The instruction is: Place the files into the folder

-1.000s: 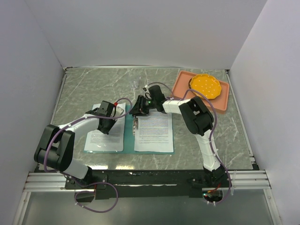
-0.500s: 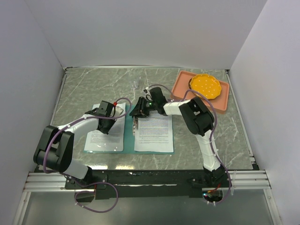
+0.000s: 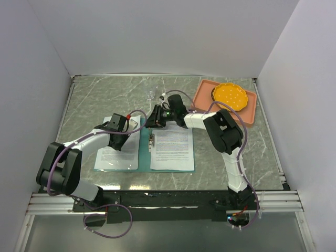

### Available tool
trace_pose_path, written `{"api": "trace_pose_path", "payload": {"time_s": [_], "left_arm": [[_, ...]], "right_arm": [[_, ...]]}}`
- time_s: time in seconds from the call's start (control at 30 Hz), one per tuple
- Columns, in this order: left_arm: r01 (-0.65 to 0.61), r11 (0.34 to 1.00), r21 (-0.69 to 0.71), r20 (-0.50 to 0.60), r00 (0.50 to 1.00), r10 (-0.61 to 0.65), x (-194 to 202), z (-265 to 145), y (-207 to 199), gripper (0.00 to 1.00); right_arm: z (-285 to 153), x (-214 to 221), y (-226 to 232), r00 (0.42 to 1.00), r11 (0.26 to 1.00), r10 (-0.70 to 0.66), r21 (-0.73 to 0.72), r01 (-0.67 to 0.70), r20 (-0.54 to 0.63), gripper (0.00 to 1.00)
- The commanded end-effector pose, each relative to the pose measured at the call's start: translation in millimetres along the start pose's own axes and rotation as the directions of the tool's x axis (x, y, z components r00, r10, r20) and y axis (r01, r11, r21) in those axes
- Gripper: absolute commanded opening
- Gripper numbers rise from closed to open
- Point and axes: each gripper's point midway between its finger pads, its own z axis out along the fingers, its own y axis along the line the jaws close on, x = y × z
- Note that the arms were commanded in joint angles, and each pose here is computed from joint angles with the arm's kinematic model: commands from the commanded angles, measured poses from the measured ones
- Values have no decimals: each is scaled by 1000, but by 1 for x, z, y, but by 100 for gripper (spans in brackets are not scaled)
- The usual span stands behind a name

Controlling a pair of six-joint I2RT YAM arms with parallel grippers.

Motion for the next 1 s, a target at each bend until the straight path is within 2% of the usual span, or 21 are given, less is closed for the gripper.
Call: {"api": "trace_pose_path", "payload": {"time_s": [0.0,0.57,0.83,0.97], "left_arm": [[2,1000,-10,45,999,-2,-10,-7,5,1],[5,1000,-20,51,999,-4,-11,-11,7,1],[8,1000,-22,58,998,-7,-13,-15,8,1],[11,1000,-20,60,998,-10,-14,-17,8,1]], "right_arm": [[-10,4,31,998,997,-58,-56,58,6,35],[-19,29,47,994,993,-101,-70,99,-28,33],[-18,46,38,995,996,-86,-39,84,-58,33],[-18,53,37,994,996,-83,-31,81,-72,29]]}}
